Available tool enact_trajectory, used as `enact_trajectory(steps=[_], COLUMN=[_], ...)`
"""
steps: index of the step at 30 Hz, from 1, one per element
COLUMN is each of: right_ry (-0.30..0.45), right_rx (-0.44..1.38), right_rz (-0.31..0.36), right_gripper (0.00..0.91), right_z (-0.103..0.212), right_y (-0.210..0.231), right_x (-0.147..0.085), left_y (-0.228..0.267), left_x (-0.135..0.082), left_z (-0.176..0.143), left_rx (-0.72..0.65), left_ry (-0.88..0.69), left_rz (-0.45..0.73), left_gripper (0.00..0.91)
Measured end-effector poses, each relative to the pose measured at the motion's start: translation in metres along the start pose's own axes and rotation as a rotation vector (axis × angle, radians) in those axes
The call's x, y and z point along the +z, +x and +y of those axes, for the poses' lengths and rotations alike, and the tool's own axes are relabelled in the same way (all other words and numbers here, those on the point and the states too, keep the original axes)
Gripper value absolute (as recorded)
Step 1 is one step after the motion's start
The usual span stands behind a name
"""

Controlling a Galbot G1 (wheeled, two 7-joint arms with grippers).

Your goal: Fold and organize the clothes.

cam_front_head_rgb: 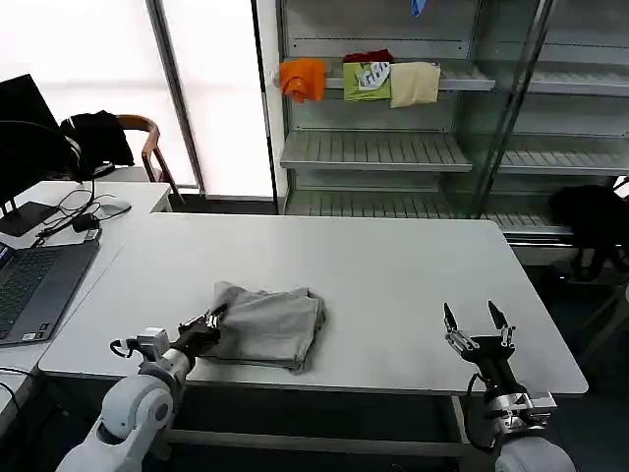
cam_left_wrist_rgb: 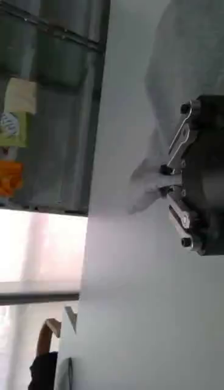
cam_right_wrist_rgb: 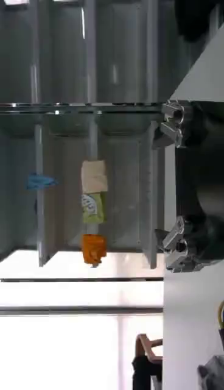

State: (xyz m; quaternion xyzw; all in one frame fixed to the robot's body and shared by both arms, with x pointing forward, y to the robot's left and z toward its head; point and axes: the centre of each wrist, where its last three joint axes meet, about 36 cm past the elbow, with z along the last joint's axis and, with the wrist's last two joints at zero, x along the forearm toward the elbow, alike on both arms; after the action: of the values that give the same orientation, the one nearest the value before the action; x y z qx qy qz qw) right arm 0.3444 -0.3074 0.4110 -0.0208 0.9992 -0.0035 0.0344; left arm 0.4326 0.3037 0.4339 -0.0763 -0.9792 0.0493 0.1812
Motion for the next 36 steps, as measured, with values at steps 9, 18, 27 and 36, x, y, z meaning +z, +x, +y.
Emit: enact_trajectory(steps=[9,18,27,36], right_ry=[-0.005,-0.011,-0.008,-0.008], right_rx=[-0.006,-0.014,-0.008,-0.013], right_rz=[-0.010,-0.014,-0.006,0.000], right_gripper=[0.907,0.907,0.907,0.907], right_z=[0.002,0.005,0.000,0.002], right_y=[-0.004,-0.007,-0.003,-0.005], right_x=[-0.002,-0.003,0.000,0.003], left_y=[0.014,0.047,0.018,-0.026], left_x=[-0.050,-0.148,-0.107,-0.019], left_z=[0.080,0.140,0.117,0.033], left_rx=[-0.128,-0.186,-0.070,0.048], left_ry=[-0.112,-0.354,-0.516,-0.539], left_rz=[-0.067,-0.184,-0.098,0.010], left_gripper=[0.000,0.000,0.000,0.464])
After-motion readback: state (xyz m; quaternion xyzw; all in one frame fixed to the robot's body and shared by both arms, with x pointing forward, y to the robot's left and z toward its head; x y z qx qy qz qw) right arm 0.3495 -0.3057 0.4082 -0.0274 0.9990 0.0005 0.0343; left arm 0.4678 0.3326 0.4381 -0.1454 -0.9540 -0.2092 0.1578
